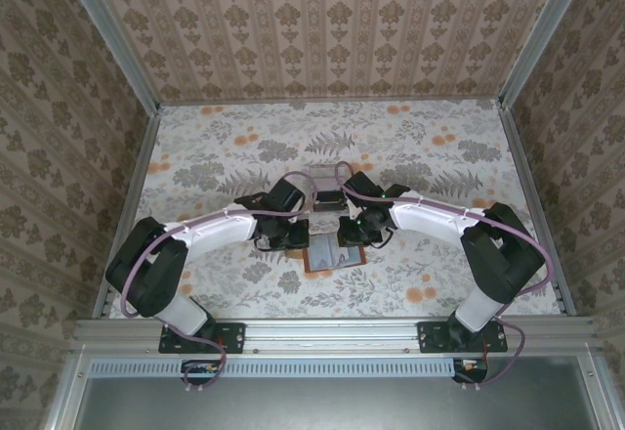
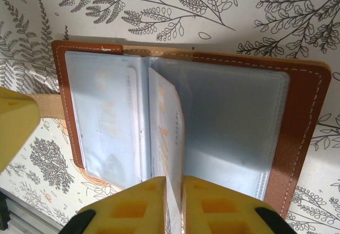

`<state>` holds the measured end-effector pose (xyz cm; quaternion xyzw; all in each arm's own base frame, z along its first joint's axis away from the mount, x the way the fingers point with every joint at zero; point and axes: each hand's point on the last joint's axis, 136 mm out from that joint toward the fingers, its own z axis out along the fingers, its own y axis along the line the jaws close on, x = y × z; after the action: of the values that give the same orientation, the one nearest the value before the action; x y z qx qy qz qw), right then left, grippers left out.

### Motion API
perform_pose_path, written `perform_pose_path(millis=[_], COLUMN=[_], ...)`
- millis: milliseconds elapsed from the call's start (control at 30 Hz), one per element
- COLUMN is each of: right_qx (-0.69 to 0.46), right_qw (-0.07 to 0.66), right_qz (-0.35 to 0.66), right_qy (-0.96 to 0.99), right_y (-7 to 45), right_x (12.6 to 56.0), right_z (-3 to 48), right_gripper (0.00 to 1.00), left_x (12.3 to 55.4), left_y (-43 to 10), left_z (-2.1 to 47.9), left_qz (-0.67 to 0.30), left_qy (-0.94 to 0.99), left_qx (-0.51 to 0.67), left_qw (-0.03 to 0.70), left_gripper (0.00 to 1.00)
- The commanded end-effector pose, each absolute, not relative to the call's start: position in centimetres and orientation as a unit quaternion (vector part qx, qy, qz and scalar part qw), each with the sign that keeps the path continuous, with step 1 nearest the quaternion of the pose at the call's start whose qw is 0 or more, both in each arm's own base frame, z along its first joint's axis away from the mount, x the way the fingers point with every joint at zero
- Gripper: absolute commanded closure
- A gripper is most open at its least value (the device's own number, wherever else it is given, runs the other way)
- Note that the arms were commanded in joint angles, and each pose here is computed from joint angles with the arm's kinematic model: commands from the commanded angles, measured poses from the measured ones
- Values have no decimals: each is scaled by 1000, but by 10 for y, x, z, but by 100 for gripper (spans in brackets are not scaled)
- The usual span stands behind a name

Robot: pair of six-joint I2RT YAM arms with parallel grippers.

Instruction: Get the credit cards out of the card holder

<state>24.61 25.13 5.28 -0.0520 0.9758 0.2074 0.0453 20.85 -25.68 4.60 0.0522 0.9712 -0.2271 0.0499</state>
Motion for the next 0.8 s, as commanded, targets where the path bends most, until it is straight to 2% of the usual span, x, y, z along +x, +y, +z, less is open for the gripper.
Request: perform_pose_path(millis=[0,267,767], right_qx=[-56,-52,-79], right_qw=[32,29,71], right_qz=[213,215,203], right_qy=[975,975,973], right_y=[254,255,249], right_x=[244,245,254], right_z=[52,52,82], right_gripper=[82,91,96], left_x=[204,197,189], left_y=[-242,-245,-235], left_z=[35,25,2], left_qz=[-216,-231,-205], left_qy=[975,972,978], left_qx=[42,41,41], left_qw=[40,21,0], left_gripper=[94,95,97])
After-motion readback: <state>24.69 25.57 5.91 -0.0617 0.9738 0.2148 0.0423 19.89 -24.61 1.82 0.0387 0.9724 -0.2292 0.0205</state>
